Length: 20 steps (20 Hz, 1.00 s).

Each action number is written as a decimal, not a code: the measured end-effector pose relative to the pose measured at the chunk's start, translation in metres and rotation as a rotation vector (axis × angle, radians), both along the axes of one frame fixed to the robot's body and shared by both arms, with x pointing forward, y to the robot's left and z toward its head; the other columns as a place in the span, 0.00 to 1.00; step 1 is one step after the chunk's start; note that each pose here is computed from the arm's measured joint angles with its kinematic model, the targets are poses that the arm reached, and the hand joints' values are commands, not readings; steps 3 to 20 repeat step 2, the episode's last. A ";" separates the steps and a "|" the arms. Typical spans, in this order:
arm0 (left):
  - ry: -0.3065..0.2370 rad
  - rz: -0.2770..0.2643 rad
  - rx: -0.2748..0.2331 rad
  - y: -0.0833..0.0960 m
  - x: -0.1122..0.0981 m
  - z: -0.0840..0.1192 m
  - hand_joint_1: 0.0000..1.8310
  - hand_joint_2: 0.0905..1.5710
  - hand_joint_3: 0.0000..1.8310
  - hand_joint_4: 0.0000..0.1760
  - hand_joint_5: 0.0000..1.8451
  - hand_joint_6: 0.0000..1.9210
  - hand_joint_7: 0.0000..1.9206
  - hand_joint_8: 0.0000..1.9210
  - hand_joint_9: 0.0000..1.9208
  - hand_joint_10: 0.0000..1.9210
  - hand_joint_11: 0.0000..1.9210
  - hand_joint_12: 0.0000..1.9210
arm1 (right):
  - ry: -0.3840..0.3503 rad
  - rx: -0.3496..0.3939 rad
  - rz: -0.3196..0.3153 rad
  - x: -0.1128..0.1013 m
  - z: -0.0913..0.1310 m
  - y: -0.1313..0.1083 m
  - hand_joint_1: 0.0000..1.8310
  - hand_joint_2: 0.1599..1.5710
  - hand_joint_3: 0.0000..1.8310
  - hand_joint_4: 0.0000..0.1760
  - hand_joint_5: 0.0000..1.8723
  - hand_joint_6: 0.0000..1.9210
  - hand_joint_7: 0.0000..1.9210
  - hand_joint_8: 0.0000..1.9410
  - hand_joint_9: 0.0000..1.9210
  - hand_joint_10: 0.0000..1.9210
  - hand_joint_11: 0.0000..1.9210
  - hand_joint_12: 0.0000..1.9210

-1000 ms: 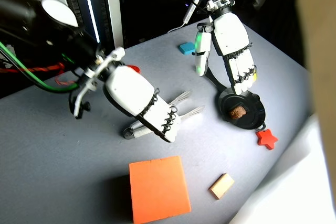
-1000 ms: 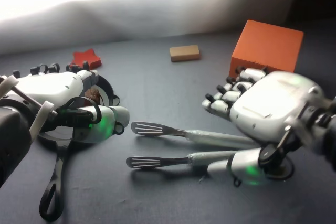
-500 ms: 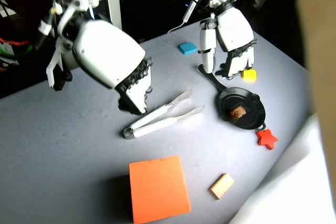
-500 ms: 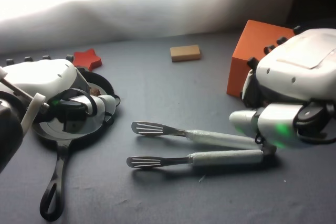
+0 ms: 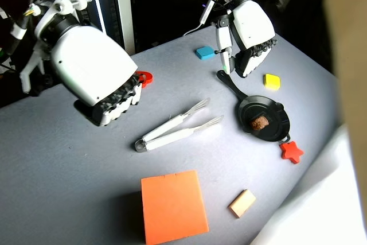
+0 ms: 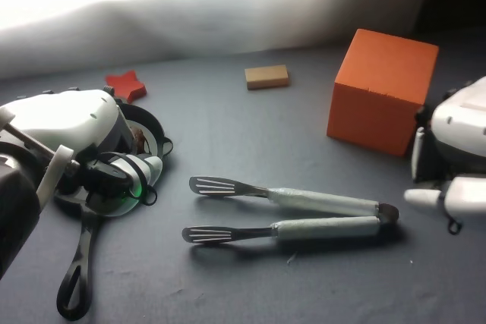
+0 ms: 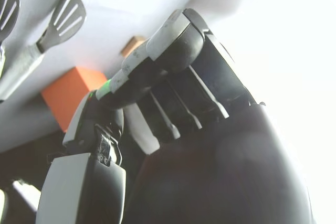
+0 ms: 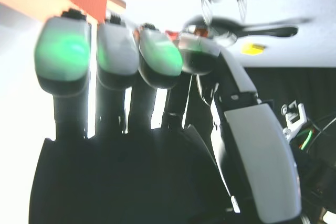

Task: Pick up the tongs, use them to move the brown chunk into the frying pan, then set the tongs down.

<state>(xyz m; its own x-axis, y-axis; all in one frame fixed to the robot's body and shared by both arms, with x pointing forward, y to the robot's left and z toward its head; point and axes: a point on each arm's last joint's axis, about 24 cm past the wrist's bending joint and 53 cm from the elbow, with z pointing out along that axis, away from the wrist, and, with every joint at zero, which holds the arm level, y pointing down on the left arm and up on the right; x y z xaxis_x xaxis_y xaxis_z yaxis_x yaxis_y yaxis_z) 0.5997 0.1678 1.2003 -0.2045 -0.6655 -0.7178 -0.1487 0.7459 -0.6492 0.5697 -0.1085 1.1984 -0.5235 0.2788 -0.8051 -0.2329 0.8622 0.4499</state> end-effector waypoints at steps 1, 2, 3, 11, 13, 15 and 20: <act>-0.006 -0.001 0.004 0.000 0.000 0.001 0.32 0.92 0.00 0.00 0.51 0.93 0.54 0.96 0.56 1.00 0.59 1.00 | 0.014 -0.001 -0.009 -0.002 -0.004 -0.004 0.36 0.92 0.01 1.00 0.64 0.92 0.68 0.95 0.67 1.00 0.68 1.00; -0.006 0.001 0.004 0.000 0.000 0.001 0.32 0.92 0.00 0.00 0.50 0.94 0.53 0.98 0.56 1.00 0.58 1.00 | 0.017 -0.004 -0.007 -0.005 -0.006 -0.006 0.36 0.92 0.01 1.00 0.63 0.91 0.67 0.95 0.67 1.00 0.67 1.00; -0.006 0.001 0.004 0.000 0.000 0.001 0.32 0.92 0.00 0.00 0.50 0.94 0.53 0.98 0.56 1.00 0.58 1.00 | 0.017 -0.004 -0.007 -0.005 -0.006 -0.006 0.36 0.92 0.01 1.00 0.63 0.91 0.67 0.95 0.67 1.00 0.67 1.00; -0.006 0.001 0.004 0.000 0.000 0.001 0.32 0.92 0.00 0.00 0.50 0.94 0.53 0.98 0.56 1.00 0.58 1.00 | 0.017 -0.004 -0.007 -0.005 -0.006 -0.006 0.36 0.92 0.01 1.00 0.63 0.91 0.67 0.95 0.67 1.00 0.67 1.00; -0.006 0.001 0.004 0.000 0.000 0.001 0.32 0.92 0.00 0.00 0.50 0.94 0.53 0.98 0.56 1.00 0.58 1.00 | 0.017 -0.004 -0.007 -0.005 -0.006 -0.006 0.36 0.92 0.01 1.00 0.63 0.91 0.67 0.95 0.67 1.00 0.67 1.00; -0.006 0.001 0.004 0.000 0.000 0.001 0.32 0.92 0.00 0.00 0.50 0.94 0.53 0.98 0.56 1.00 0.58 1.00 | 0.017 -0.004 -0.007 -0.005 -0.006 -0.006 0.36 0.92 0.01 1.00 0.63 0.91 0.67 0.95 0.67 1.00 0.67 1.00; -0.006 0.001 0.004 0.000 0.000 0.001 0.32 0.92 0.00 0.00 0.50 0.94 0.53 0.98 0.56 1.00 0.58 1.00 | 0.017 -0.004 -0.007 -0.005 -0.006 -0.006 0.36 0.92 0.01 1.00 0.63 0.91 0.67 0.95 0.67 1.00 0.67 1.00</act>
